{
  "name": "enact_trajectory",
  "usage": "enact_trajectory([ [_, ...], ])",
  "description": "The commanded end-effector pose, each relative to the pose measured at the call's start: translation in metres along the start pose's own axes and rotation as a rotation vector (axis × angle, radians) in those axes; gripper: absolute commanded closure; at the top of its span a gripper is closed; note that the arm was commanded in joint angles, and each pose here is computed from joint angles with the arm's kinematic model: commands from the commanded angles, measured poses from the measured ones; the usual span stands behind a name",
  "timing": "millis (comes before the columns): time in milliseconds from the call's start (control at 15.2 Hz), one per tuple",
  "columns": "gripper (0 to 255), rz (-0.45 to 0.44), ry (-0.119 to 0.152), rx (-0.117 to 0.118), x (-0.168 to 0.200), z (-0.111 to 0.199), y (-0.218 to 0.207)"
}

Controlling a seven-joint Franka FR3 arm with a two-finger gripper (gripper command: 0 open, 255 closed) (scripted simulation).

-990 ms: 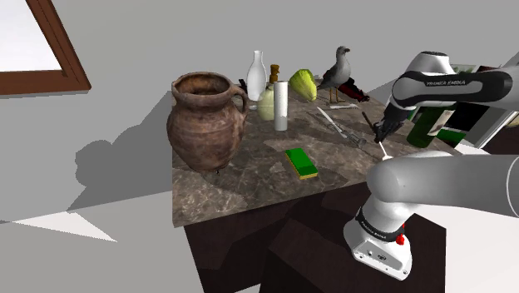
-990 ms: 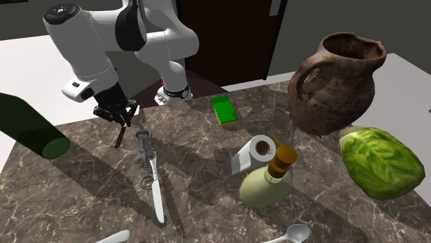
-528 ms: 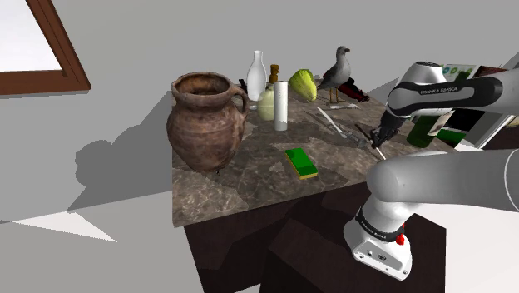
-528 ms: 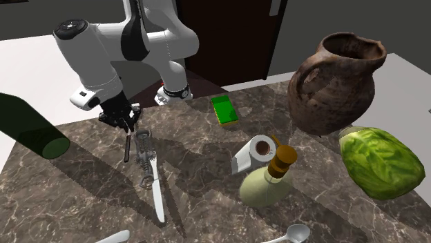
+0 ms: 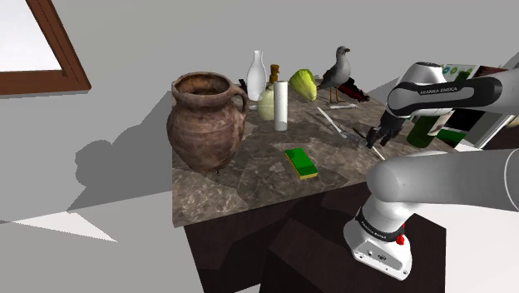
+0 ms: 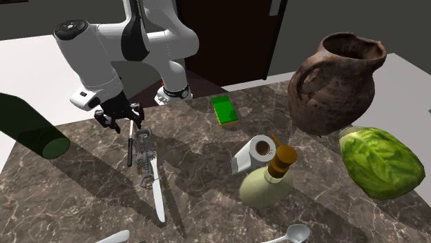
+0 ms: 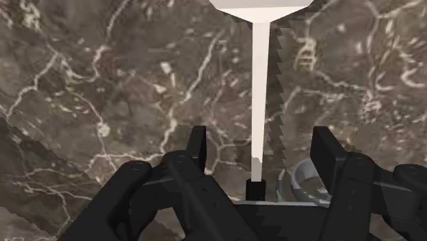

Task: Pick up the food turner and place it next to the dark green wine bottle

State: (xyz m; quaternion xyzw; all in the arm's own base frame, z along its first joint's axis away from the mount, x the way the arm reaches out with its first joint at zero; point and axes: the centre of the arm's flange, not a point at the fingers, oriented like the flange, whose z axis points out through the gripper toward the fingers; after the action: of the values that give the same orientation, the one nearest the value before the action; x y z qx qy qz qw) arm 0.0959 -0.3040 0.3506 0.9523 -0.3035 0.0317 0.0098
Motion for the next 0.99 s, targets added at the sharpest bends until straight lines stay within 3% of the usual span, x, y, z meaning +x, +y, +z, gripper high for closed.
enact_trajectory([
  [0, 0, 0.000, 0.000, 0.000, 0.000, 0.000, 0.000],
  [198, 0, 0.000, 0.000, 0.000, 0.000, 0.000, 0.000],
  [462, 0, 0.000, 0.000, 0.000, 0.000, -0.050, 0.000],
  [924, 0, 0.000, 0.000, 0.000, 0.000, -0.050, 0.000],
])
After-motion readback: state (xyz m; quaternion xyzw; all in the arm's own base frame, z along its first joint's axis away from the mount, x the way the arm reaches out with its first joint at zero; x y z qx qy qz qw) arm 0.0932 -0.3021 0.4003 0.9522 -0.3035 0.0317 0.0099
